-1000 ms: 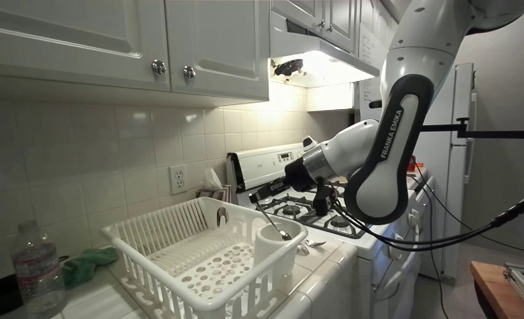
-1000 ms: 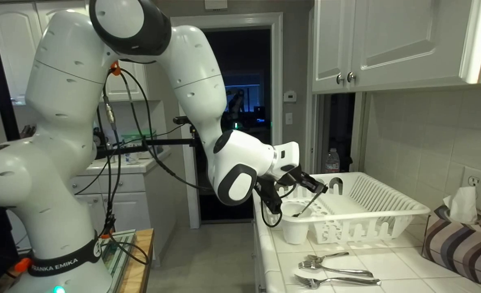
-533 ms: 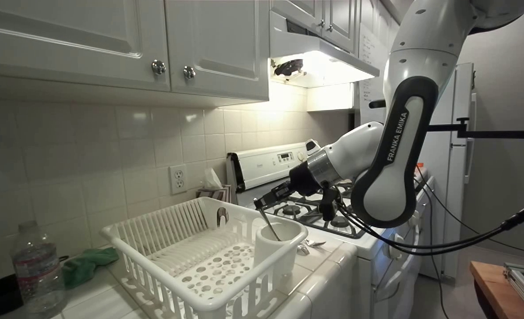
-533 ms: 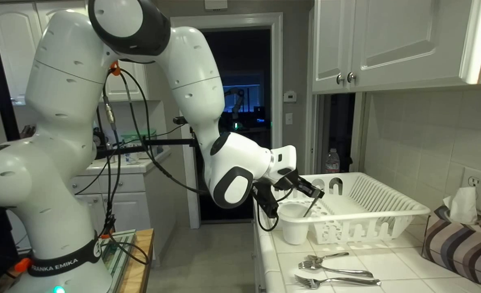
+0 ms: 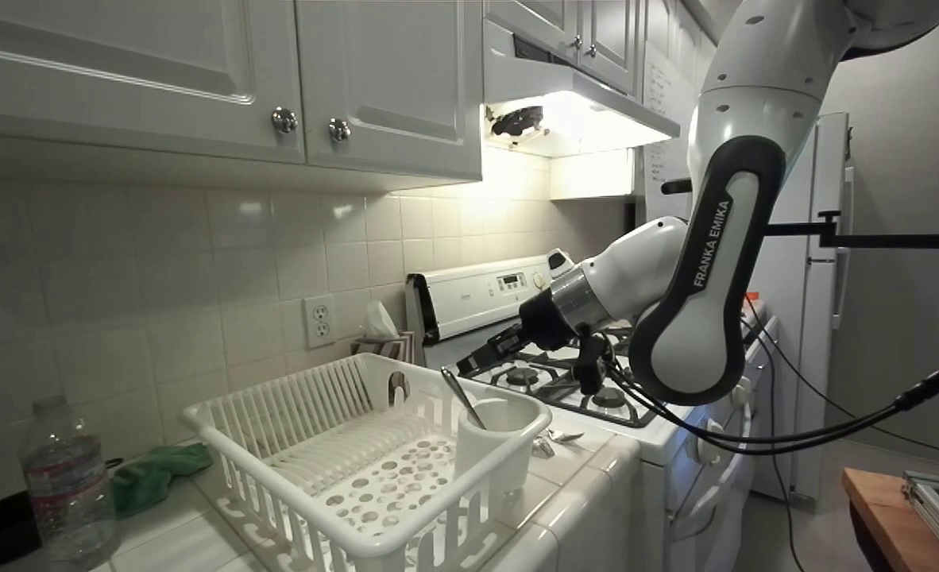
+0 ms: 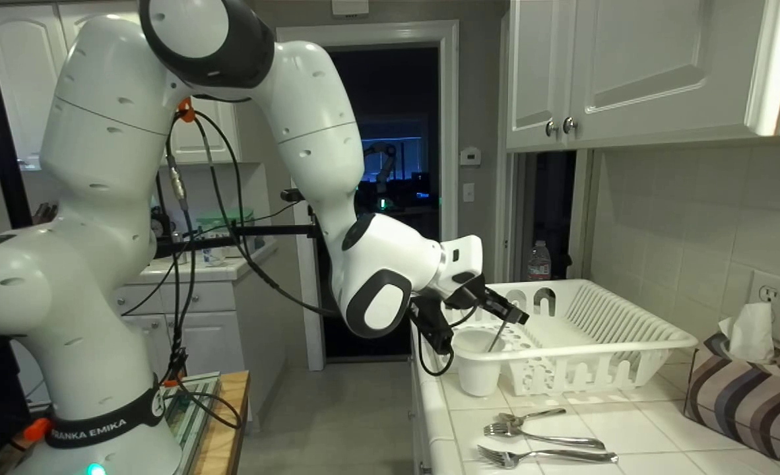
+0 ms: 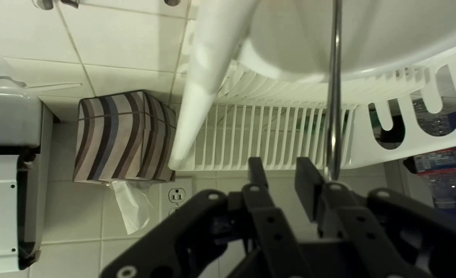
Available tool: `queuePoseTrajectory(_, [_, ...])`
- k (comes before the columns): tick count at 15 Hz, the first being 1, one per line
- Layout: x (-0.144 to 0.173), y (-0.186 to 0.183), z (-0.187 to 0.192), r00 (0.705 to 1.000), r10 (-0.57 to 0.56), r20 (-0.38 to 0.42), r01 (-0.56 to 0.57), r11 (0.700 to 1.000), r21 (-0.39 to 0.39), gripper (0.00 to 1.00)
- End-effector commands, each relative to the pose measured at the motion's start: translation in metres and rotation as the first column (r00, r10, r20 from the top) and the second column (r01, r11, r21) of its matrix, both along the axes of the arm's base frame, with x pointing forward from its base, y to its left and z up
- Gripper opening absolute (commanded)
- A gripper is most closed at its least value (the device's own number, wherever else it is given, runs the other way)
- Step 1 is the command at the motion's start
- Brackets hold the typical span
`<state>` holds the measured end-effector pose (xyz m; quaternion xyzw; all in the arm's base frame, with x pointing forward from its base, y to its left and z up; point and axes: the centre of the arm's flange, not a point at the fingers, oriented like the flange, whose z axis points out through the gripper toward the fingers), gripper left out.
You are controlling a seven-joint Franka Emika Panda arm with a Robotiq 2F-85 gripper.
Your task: Put one silver spoon and silver fork on the dishrack.
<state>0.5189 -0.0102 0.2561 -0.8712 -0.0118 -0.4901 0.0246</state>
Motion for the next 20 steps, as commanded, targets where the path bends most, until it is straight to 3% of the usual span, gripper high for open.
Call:
queuePoseTrajectory(1, [-0.006,-0.002,0.016,1.0,0.008,-0.014,-0.008,1.0,-0.008,0.59])
queuePoseTrajectory(4, [-0.004,-0.005,0.03,0.999,-0.006,-0.034,0.006,1.0,0.003,0.82])
queuePoseTrajectory(7, [0.002,-0.016,0.054,0.991,-0.046,-0.126,0.046,0.999,-0.002,0.99])
queuePoseTrajectory(11, [0.011,-0.044,0.081,0.946,-0.095,-0.309,0.079,0.995,-0.063,1.0])
queuePoseTrajectory(15, [0.023,-0.084,0.092,0.871,-0.172,-0.461,0.138,0.985,-0.106,1.0])
queuePoseTrajectory(18, [0.035,-0.113,0.083,0.812,-0.216,-0.542,0.176,0.976,-0.125,1.0])
queuePoseTrajectory(20, [0.042,-0.131,0.074,0.791,-0.241,-0.563,0.191,0.971,-0.147,1.0])
